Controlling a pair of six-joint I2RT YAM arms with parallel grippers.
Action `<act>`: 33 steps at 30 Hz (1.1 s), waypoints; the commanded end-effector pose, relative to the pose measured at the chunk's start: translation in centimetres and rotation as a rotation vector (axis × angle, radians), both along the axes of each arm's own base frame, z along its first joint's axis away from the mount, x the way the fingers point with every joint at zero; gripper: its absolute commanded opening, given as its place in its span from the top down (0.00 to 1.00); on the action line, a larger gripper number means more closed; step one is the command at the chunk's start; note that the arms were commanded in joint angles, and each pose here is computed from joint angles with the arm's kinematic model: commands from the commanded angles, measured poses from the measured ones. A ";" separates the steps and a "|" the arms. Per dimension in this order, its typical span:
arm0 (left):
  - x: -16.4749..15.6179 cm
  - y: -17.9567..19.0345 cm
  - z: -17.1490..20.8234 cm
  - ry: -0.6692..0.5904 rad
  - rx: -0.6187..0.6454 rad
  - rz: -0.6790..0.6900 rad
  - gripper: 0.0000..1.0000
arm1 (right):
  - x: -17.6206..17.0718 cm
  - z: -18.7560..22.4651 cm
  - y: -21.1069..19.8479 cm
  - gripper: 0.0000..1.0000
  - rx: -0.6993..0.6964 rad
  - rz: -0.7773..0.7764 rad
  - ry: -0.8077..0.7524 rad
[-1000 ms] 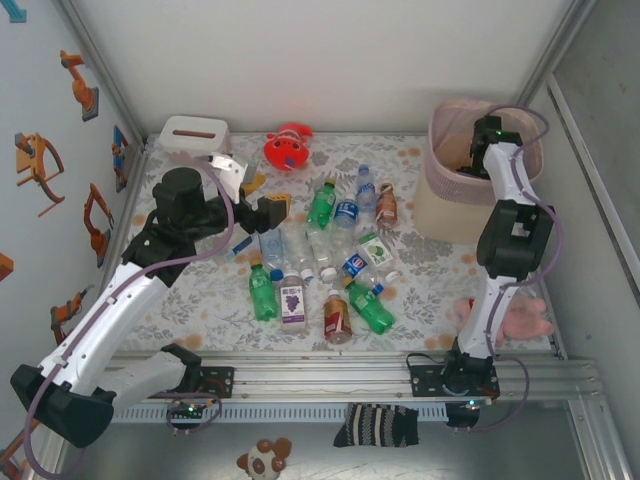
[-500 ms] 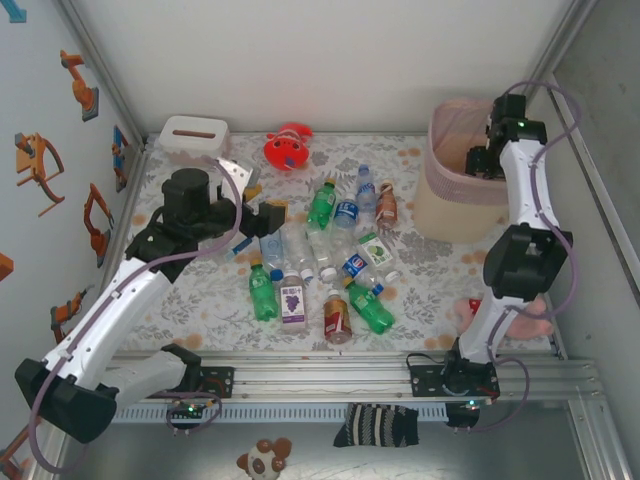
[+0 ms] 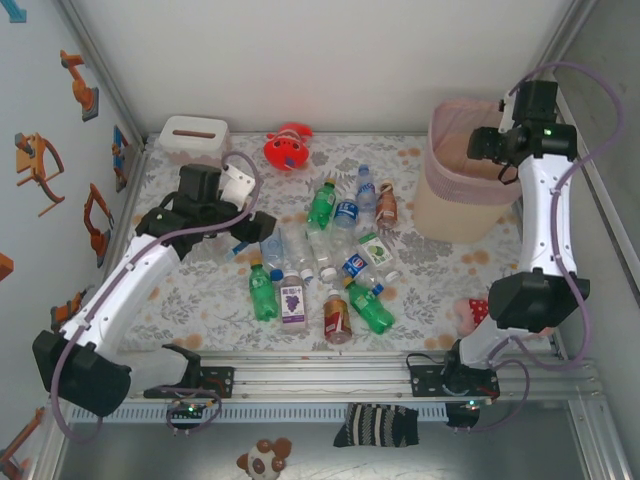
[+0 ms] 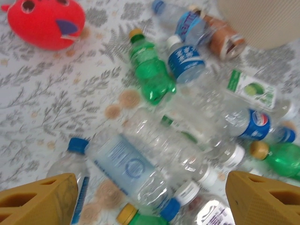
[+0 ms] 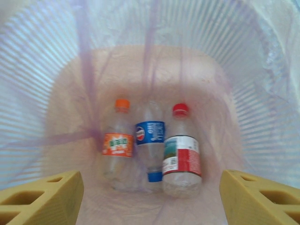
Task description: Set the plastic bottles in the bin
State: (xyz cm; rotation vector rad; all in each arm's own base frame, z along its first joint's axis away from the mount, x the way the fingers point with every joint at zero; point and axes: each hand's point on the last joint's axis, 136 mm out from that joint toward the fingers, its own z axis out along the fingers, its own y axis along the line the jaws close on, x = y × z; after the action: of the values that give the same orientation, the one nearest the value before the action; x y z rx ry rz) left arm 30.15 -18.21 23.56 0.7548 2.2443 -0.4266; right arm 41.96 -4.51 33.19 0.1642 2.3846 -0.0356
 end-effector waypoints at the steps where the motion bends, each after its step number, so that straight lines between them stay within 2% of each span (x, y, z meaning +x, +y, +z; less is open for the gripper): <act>1: 0.2 1.9 -1.6 0.049 0.102 0.002 0.19 | -1.5 2.3 2.7 0.25 0.089 0.061 -0.061; 7: 1.1 4.1 -5.7 0.157 0.227 0.003 0.20 | -3.3 4.3 5.1 0.25 0.144 0.115 -0.128; 12: 1.9 6.9 -9.3 0.246 0.350 0.036 0.20 | -4.1 4.8 5.7 0.25 0.156 0.128 -0.147; 16: 1.5 9.0 -12.0 0.350 0.398 0.035 0.20 | -4.3 4.8 5.9 0.26 0.165 0.135 -0.151; 21: 2.2 10.4 -14.0 0.374 0.462 0.051 0.13 | -4.4 4.3 6.2 0.26 0.170 0.145 -0.137; 26: 2.4 10.7 -16.4 0.451 0.497 0.049 0.11 | -4.5 4.2 6.3 0.26 0.159 0.142 -0.131; 33: 2.0 9.4 -17.9 0.543 0.429 0.008 0.11 | -4.6 4.4 6.5 0.26 0.162 0.144 -0.143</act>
State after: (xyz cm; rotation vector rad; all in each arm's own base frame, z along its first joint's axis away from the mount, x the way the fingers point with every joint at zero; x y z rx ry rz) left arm 32.47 -8.18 4.99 0.8987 2.8943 -0.0686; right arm 37.78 1.67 36.89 0.0602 2.2780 0.2232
